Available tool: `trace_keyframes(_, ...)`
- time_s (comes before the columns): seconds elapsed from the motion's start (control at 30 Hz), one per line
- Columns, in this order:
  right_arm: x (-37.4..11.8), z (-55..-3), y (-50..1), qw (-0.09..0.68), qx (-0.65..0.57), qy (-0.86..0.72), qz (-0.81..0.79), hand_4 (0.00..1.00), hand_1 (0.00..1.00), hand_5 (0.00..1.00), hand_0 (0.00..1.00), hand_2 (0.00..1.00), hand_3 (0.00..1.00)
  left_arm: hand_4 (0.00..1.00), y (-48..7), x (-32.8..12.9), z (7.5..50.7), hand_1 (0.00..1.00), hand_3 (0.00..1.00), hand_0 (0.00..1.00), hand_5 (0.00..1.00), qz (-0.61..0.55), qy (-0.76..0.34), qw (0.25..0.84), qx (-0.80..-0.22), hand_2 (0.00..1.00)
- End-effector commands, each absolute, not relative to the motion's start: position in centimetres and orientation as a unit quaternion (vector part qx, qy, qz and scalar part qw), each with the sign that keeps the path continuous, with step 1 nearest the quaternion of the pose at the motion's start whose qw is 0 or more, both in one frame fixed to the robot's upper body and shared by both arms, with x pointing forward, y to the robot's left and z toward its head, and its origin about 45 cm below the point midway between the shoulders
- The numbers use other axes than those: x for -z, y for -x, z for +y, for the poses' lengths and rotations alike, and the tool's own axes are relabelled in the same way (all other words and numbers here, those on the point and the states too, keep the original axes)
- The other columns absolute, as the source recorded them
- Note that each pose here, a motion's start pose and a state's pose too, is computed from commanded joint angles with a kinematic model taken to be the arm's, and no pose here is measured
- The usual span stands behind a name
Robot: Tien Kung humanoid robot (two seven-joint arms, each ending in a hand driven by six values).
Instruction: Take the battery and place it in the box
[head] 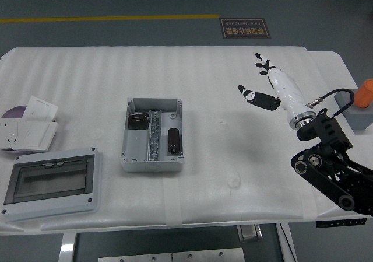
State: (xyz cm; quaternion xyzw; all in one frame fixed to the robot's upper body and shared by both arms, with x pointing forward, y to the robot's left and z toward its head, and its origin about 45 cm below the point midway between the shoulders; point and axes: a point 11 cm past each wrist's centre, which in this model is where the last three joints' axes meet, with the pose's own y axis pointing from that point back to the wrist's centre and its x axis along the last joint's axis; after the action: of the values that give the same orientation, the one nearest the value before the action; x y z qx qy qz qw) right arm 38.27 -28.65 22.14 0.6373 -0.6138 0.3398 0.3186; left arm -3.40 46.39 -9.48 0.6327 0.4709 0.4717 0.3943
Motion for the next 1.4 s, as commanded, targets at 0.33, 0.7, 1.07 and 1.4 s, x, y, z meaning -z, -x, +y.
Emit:
trace_keyframes(0.33,-23.8,-31.4,-37.9,0.275,-0.317,-0.621,-0.663,0.754,0.757,0.480,0.747,0.828,0.957,0.479,3.7,9.5,46.2,0.667,0.560,0.596,0.512,0.476,-0.632,0.394,-0.469,0.556)
trace_keyframes(0.7,-23.3,-32.1,-36.5,0.257,-0.295,-0.616,-0.684,0.767,0.731,0.498,0.713,0.802,0.932,0.483,3.8,9.5,46.3,0.666,0.557,0.595,0.507,0.478,-0.631,0.392,-0.468,0.555)
trace_keyframes(1.07,-22.7,-32.8,-35.4,0.248,-0.276,-0.611,-0.699,0.768,0.717,0.509,0.684,0.788,0.917,0.492,3.8,9.2,46.9,0.666,0.555,0.596,0.509,0.476,-0.634,0.389,-0.470,0.554)
trace_keyframes(1.4,-21.4,-32.3,-35.0,0.237,-0.249,-0.624,-0.701,0.769,0.705,0.523,0.657,0.779,0.909,0.496,3.9,8.9,47.6,0.666,0.554,0.597,0.502,0.473,-0.641,0.383,-0.468,0.553)
